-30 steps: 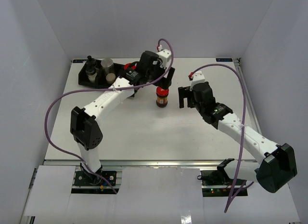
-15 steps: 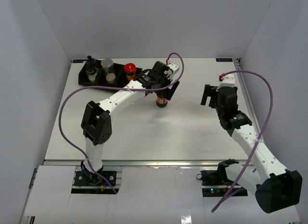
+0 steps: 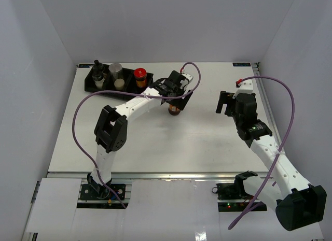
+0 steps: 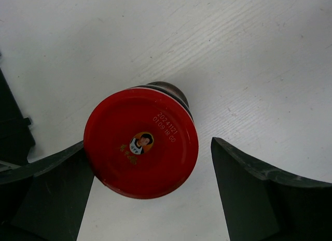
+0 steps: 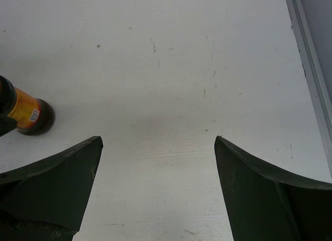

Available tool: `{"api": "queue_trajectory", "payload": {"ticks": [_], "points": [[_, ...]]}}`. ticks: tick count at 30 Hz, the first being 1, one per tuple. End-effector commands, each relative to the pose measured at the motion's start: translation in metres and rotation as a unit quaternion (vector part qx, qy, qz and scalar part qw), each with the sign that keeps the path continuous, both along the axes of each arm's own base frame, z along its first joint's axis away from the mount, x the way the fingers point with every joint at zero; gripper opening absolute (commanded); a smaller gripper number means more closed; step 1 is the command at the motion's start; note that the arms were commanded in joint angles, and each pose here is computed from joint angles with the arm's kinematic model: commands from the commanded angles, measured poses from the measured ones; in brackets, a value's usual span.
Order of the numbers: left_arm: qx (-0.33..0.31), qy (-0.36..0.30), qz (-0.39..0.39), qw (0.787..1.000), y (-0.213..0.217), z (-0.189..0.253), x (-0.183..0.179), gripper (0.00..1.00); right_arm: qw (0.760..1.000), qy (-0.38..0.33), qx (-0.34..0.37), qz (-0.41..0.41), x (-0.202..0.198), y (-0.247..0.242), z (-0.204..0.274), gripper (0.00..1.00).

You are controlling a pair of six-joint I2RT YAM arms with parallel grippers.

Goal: Organize the condiment bottles

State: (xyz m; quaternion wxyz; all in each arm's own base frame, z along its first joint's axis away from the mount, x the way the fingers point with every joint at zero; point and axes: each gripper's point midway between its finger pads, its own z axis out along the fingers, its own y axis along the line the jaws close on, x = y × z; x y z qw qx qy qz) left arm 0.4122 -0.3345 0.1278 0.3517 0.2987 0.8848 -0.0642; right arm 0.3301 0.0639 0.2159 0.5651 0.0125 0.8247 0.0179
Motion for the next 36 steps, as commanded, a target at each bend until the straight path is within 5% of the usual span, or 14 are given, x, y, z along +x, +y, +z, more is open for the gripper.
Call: {"api": "queue_trajectory", "payload": {"ticks": [1,5,9,15,21,28,36], "points": [[-0.012,-0.029,0.004,0.999,-0.003,0.019,0.007,0.98,0.999,-0.033,0.009,0.002,0.005,0.001,0.013,0.95],[-0.017,-0.034,0.001,0.999,-0.005,0.020,0.008,0.98,1.000,-0.029,0.010,0.005,0.005,0.002,0.010,0.95],[-0.014,-0.032,0.001,0.999,-0.006,0.016,0.010,0.87,1.000,-0.028,0.009,0.006,0.005,0.003,0.009,0.95],[-0.015,-0.041,0.013,0.999,-0.004,0.020,0.014,0.32,0.999,-0.032,0.008,0.006,0.006,0.002,0.012,0.95],[-0.002,-0.065,0.073,0.995,0.020,0.047,0.027,0.00,0.999,-0.030,0.007,0.010,0.007,0.004,0.012,0.95],[-0.031,-0.119,0.194,0.973,0.102,0.129,0.049,0.00,0.999,-0.034,0.011,0.016,0.007,0.006,0.016,0.95],[-0.047,-0.148,0.263,0.952,0.173,0.147,0.065,0.00,0.999,-0.024,0.014,0.025,0.009,0.011,0.010,0.95]]}}
